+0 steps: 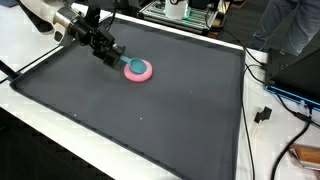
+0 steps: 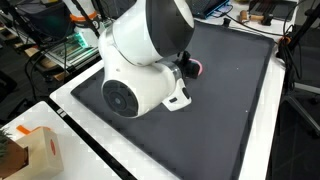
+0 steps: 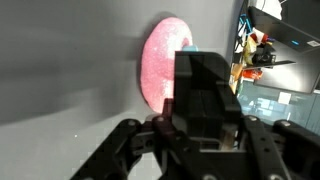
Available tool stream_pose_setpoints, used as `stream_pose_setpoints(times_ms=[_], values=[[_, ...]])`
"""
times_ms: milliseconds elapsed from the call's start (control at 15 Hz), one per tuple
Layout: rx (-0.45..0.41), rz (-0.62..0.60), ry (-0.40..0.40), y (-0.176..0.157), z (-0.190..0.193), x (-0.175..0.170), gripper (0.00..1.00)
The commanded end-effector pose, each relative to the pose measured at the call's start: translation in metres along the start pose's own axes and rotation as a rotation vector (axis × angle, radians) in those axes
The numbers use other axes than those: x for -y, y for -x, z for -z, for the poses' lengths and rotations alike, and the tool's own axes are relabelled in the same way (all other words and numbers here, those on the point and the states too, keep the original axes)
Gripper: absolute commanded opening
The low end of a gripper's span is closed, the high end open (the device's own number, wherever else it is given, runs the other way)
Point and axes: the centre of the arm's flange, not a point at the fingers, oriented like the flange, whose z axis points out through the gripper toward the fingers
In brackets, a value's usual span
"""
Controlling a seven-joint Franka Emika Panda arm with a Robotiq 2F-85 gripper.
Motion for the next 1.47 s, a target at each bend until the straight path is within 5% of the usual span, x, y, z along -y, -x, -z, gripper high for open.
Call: stream_pose_setpoints(times_ms=[0,800,1400], values=[[0.01,0.003,0.047,0.0,0.006,0.003,0.25],[0.059,0.143,0.196,-0.012,0.023,0.1,0.25],[0.081,0.283,0.558,-0.017,0.019,0.2,0.25]])
